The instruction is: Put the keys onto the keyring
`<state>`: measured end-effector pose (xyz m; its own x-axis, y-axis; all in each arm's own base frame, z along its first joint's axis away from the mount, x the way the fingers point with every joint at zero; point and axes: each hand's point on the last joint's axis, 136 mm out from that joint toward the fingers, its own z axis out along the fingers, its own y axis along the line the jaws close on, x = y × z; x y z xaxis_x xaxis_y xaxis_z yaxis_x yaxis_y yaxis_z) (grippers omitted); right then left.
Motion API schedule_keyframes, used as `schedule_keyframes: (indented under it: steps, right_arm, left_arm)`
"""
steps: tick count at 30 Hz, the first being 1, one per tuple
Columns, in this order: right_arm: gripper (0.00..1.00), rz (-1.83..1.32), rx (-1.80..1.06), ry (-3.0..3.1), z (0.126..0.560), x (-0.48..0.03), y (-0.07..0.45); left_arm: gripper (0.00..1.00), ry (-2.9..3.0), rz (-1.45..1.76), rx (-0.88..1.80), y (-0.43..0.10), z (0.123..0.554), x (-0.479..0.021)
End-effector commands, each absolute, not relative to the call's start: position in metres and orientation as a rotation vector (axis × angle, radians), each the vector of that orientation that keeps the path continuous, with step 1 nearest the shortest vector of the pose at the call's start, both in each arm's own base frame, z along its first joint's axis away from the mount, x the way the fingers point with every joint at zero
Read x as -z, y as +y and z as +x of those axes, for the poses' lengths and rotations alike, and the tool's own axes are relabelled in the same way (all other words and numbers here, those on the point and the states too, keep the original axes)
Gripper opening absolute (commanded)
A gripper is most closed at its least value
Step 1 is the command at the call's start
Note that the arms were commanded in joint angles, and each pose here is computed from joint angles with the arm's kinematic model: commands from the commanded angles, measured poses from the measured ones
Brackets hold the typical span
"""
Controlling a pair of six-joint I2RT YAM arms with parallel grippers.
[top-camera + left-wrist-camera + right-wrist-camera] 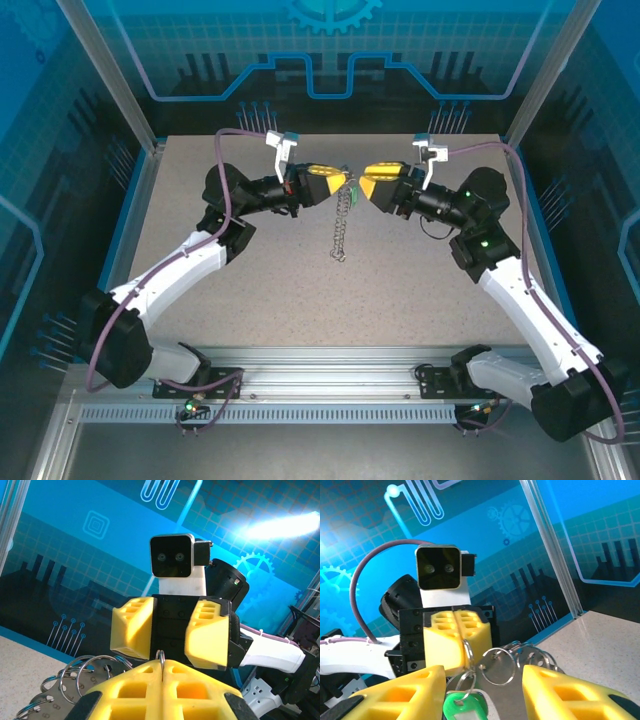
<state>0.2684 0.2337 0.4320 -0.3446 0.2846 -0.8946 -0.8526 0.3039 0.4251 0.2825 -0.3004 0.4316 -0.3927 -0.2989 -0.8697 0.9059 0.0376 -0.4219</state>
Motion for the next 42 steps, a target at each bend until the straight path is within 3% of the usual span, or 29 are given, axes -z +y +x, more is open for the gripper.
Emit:
schedule_keyframes:
  steps: [1,11,14,23,28,29,31,33,38,42]
  right_arm:
    - [0.45,-0.607,-1.318,1.378,0.257,-0.456,0.239]
    - [0.39,-0.634,-1.343,1.387,0.257,-0.451,0.254]
    - [0.33,-0.639,-1.348,1.389,0.257,-0.449,0.256]
    - [0.0,-0.654,-1.353,1.411,0.255,-0.44,0.258]
    - [0.0,-0.662,-1.333,1.429,0.254,-0.435,0.257]
    - [0.0,-0.668,-1.322,1.434,0.254,-0.434,0.256]
    - [0.0,-0.683,-1.303,1.446,0.255,-0.432,0.255]
    - [0.0,-0.699,-1.292,1.471,0.256,-0.429,0.254]
    - [0.0,-0.773,-1.275,1.514,0.257,-0.422,0.25]
    - [0.0,-0.863,-1.267,1.543,0.255,-0.418,0.25]
  left_arm:
    - [0.0,1.266,0.687,1.553,-0.301,0.279,-0.441]
    - [0.0,1.264,0.693,1.554,-0.302,0.279,-0.442]
    - [0.0,1.262,0.695,1.553,-0.303,0.278,-0.444]
    - [0.0,1.261,0.693,1.547,-0.303,0.278,-0.444]
    - [0.0,1.264,0.7,1.544,-0.303,0.277,-0.445]
    - [0.02,1.272,0.705,1.538,-0.303,0.277,-0.444]
    - [0.22,1.292,0.714,1.515,-0.301,0.278,-0.442]
    - [0.34,1.316,0.726,1.487,-0.297,0.278,-0.441]
    - [0.51,1.37,0.769,1.399,-0.285,0.278,-0.438]
    - [0.57,1.438,0.863,1.343,-0.282,0.274,-0.432]
